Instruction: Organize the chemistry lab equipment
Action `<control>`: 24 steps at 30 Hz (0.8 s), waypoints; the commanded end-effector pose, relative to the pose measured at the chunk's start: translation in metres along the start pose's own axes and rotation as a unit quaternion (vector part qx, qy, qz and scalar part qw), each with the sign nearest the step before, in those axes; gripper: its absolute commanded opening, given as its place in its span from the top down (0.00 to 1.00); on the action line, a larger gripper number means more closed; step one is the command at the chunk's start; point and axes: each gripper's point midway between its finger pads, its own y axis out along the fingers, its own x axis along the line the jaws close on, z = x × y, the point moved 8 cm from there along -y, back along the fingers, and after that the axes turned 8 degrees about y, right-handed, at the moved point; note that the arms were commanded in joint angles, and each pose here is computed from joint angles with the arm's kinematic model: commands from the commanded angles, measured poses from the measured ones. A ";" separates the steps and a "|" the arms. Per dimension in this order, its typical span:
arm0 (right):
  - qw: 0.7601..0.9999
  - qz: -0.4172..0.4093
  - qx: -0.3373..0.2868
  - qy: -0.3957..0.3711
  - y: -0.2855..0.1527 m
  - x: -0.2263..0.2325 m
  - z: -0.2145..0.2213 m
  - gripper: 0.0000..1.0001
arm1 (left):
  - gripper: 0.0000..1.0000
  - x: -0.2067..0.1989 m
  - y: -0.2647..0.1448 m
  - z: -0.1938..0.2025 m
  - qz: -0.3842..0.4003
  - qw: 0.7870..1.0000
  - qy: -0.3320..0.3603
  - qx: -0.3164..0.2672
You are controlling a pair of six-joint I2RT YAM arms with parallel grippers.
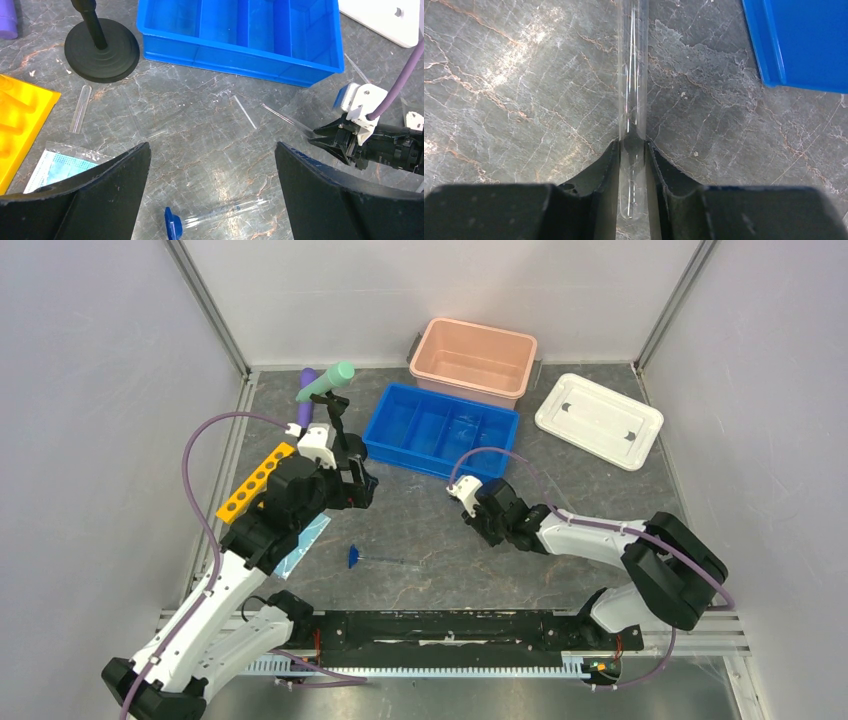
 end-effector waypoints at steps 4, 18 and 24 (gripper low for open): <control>0.999 -0.009 -0.044 -0.002 -0.012 0.006 -0.004 0.75 | 0.00 -0.008 -0.006 -0.008 0.035 0.999 -0.003 0.001; 0.987 -0.050 -0.152 0.014 -0.042 0.017 -0.016 0.77 | 0.00 -0.025 0.004 -0.003 0.098 0.994 -0.039 0.043; 0.976 -0.090 -0.196 0.010 -0.050 0.025 -0.021 0.77 | 0.00 -0.032 0.006 -0.004 0.125 0.990 -0.051 0.051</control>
